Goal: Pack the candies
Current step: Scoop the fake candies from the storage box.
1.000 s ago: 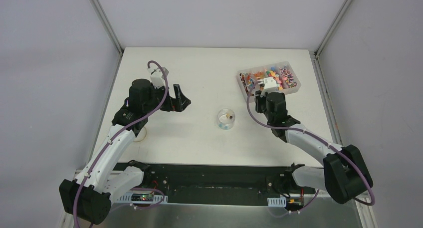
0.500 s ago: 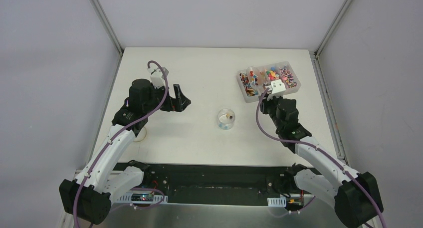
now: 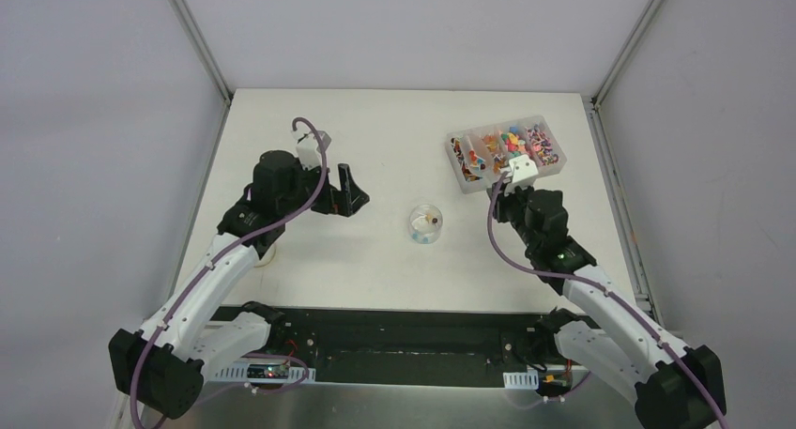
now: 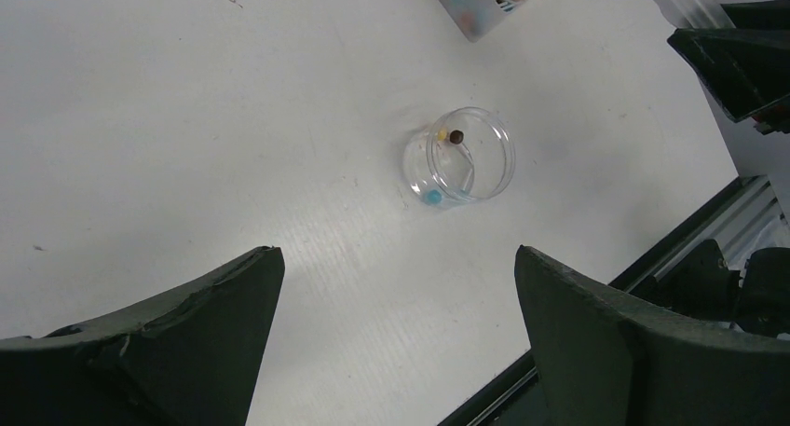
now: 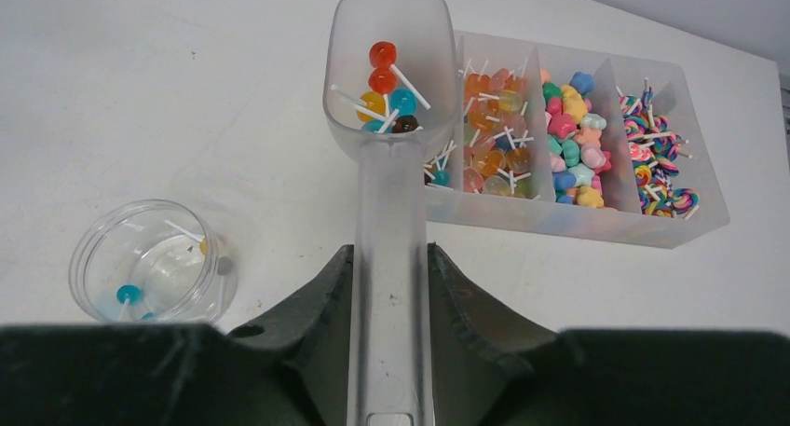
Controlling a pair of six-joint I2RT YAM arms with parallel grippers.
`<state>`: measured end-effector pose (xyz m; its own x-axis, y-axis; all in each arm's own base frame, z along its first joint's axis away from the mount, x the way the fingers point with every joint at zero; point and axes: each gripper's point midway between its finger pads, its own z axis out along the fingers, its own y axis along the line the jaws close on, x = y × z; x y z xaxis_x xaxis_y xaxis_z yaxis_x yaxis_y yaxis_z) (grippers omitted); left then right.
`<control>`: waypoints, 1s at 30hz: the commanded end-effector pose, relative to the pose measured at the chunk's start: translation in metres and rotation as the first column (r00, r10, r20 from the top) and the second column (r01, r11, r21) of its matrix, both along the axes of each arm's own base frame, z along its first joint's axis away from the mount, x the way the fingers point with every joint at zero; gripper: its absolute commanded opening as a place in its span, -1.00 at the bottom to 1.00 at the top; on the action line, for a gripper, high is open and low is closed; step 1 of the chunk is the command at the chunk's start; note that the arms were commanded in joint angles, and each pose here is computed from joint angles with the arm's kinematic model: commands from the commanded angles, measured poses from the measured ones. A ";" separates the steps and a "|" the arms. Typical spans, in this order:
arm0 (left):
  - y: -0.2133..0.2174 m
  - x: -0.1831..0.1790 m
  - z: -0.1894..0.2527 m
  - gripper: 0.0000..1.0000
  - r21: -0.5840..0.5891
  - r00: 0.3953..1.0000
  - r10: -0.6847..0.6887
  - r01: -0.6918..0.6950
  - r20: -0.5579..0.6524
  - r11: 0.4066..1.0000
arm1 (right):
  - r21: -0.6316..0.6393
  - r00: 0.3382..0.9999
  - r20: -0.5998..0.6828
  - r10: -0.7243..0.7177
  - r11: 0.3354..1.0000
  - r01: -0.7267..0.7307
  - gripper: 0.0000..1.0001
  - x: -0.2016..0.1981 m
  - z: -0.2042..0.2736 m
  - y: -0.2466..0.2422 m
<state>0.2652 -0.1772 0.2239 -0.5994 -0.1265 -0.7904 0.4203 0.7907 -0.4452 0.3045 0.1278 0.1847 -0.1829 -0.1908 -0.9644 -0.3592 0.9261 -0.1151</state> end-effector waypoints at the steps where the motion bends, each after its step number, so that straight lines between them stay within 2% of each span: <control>1: -0.007 0.010 0.018 0.98 -0.015 0.998 -0.008 0.009 0.064 1.000 | 0.028 0.994 0.102 0.025 0.999 -0.028 -1.00 -0.001 0.049 0.004; 9: -0.017 0.018 0.007 0.98 -0.018 0.999 -0.037 0.037 0.007 0.999 | 0.039 0.996 0.077 0.051 0.998 -0.054 -1.00 -0.014 0.046 0.004; 16: -0.040 0.012 -0.021 0.98 0.016 0.990 -0.129 0.130 -0.066 0.991 | 0.034 0.995 0.039 0.090 0.995 -0.092 -1.00 -0.024 0.037 0.007; 30: -0.035 0.008 -0.029 0.98 0.041 0.992 -0.113 0.115 -0.058 0.993 | 0.040 0.987 0.036 0.160 0.986 -0.161 -1.00 -0.031 0.038 0.024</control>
<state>0.2694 -0.2119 0.1788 -0.7147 -0.0158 -0.6992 0.4401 0.7669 -0.4671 0.2707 0.1396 0.1900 -0.2039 -0.2198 -0.9540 -0.4767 0.8734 -0.0994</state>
